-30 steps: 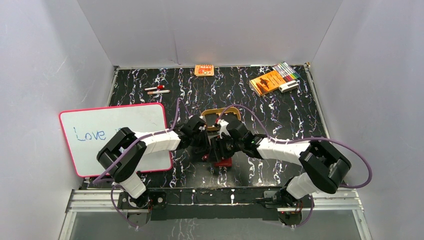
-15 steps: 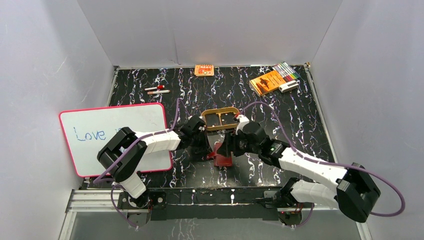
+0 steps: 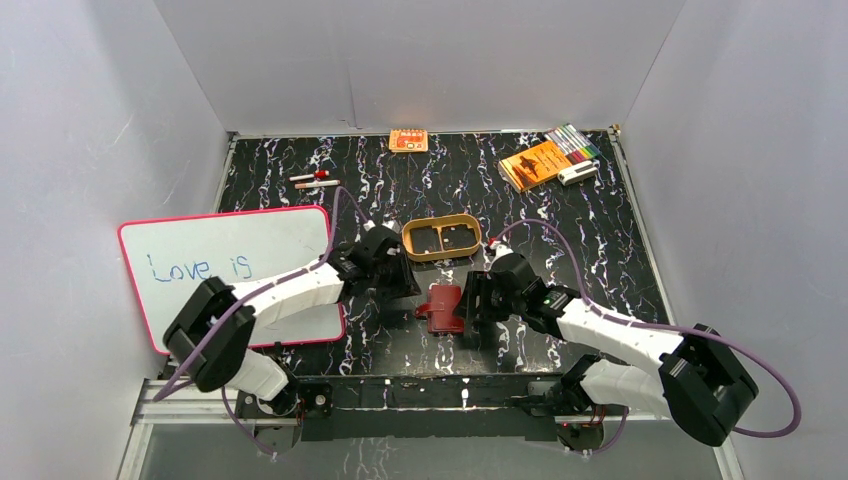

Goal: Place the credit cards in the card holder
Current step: Close the card holder at the center of the board, then pick up the card holder from the center of the board.

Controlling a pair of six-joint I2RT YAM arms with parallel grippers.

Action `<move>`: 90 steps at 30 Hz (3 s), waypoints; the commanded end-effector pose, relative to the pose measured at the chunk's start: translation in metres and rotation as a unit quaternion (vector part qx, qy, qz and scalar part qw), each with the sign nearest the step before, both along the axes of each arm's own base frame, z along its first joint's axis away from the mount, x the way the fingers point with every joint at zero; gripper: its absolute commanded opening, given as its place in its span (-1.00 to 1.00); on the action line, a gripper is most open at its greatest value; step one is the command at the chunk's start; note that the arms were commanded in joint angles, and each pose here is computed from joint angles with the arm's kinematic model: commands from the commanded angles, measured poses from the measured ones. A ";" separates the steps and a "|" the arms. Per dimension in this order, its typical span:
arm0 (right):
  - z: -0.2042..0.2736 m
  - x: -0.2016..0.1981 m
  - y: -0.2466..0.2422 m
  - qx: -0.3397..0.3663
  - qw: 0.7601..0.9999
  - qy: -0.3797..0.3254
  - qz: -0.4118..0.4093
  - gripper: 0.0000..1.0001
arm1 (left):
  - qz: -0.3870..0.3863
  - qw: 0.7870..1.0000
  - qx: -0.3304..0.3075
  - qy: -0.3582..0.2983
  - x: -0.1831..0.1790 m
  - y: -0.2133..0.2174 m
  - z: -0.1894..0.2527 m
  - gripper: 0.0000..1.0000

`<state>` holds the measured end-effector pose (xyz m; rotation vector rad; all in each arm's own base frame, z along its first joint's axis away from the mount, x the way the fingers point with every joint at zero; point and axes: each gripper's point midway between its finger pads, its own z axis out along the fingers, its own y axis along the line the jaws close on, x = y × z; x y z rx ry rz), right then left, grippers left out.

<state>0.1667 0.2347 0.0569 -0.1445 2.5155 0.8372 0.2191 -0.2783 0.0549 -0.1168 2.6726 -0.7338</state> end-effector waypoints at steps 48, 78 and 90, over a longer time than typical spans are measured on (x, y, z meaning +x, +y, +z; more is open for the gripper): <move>0.002 0.002 0.021 0.154 0.986 0.065 -0.016 0.37 | -0.054 0.995 0.051 0.063 -0.036 -0.004 -0.063 -0.45; -0.016 0.006 0.046 0.191 0.975 0.112 0.025 -0.16 | -0.033 0.993 0.058 0.098 -0.046 0.010 -0.086 -0.48; 0.001 0.009 0.054 0.204 0.974 0.076 0.060 -1.00 | -0.032 0.995 0.048 0.079 -0.037 0.005 -0.066 -0.46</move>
